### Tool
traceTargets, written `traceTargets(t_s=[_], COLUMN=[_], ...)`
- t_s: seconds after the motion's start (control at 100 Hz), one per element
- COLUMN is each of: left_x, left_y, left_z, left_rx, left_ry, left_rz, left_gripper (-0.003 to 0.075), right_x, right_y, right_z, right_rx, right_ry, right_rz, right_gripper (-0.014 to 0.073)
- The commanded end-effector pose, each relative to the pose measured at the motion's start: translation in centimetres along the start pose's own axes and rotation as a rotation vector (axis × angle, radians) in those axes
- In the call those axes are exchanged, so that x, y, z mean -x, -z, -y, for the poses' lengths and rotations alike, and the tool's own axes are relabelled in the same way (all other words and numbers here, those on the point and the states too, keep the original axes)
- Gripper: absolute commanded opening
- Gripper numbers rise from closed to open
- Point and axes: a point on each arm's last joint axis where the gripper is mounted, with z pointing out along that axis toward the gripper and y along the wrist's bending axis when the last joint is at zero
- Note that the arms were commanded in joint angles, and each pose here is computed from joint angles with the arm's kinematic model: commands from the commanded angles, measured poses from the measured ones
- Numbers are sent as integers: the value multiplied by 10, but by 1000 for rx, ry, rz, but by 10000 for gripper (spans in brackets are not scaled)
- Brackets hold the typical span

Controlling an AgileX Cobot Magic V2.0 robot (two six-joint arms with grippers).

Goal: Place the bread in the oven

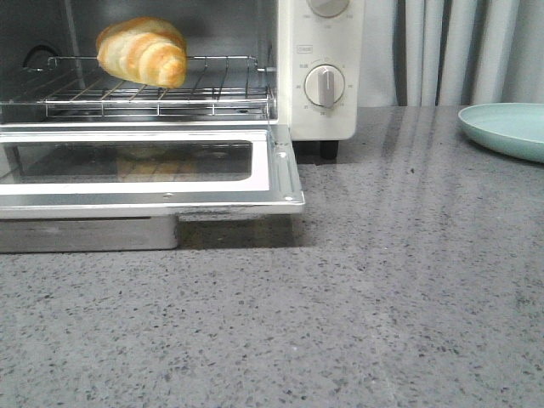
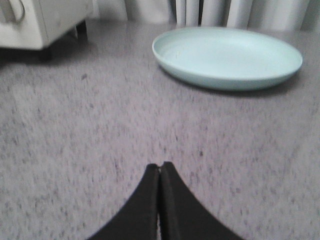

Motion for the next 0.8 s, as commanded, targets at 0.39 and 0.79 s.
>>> traceTargets(t_s=[0.39,0.79], left_x=[-2,-2], left_y=[0,0], left_z=[0,0], left_rx=[8,8], left_ry=[15,15], left_rz=[57,57], left_gripper=[-21,-21], right_x=[-4,-4], right_y=[4,4], right_z=[1,1], right_rx=[-22,-22], right_ry=[90,90], right_rz=[21,21], right_gripper=[-69,-69])
